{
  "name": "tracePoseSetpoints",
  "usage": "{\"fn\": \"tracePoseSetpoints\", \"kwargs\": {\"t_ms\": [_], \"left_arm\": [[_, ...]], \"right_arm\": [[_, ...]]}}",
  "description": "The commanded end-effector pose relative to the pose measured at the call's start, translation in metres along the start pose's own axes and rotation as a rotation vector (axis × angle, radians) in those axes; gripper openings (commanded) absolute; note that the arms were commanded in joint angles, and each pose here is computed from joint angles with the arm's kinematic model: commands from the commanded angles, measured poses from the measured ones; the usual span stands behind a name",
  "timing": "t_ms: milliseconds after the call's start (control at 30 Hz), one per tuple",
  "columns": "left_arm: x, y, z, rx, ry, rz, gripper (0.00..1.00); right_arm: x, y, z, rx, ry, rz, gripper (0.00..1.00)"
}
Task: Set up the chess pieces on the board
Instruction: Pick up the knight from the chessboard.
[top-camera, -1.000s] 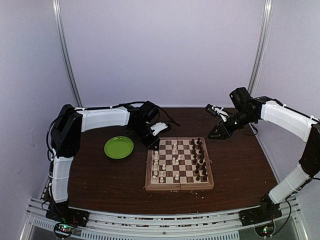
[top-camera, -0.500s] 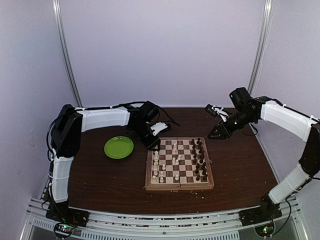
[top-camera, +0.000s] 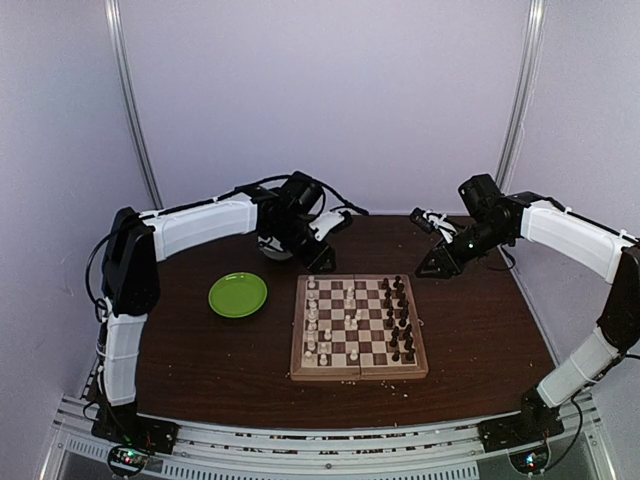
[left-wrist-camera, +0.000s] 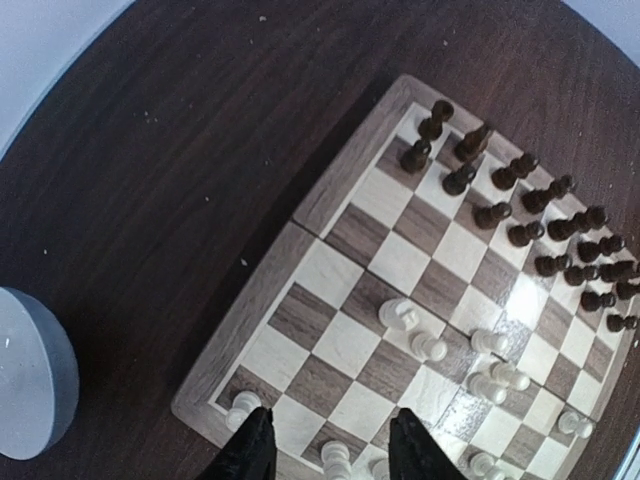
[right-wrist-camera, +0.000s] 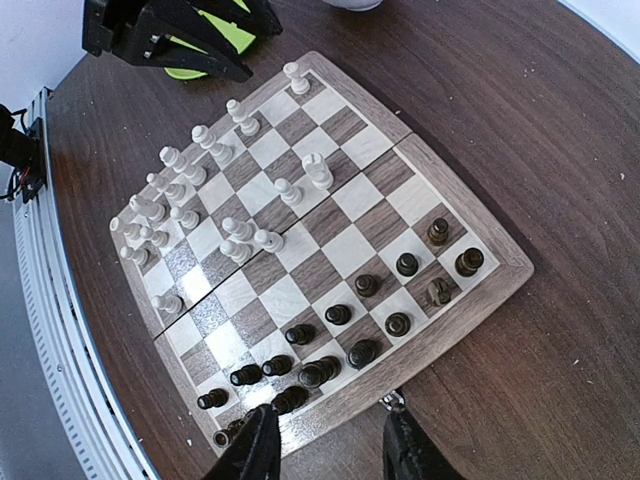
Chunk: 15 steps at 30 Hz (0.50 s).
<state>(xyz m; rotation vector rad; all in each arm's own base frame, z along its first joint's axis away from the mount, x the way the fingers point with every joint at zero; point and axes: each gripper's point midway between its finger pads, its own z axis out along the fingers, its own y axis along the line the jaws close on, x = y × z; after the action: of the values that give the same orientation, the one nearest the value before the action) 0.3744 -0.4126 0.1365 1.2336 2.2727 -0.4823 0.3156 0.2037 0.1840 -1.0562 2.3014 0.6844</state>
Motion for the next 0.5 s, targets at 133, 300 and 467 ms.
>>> {"fn": "tracePoseSetpoints", "kwargs": {"t_ms": [133, 300, 467], "left_arm": [[-0.025, -0.018, 0.02, 0.014, -0.049, -0.075, 0.42], [-0.024, -0.029, 0.038, 0.043, -0.034, -0.097, 0.43], [-0.018, -0.035, 0.054, 0.081, -0.013, -0.133, 0.43]], "right_arm": [[-0.005, 0.001, -0.003, -0.009, -0.002, -0.016, 0.36], [-0.005, 0.001, -0.003, -0.008, -0.001, -0.017, 0.36], [-0.004, 0.001, -0.003, -0.008, 0.0, -0.015, 0.36]]}}
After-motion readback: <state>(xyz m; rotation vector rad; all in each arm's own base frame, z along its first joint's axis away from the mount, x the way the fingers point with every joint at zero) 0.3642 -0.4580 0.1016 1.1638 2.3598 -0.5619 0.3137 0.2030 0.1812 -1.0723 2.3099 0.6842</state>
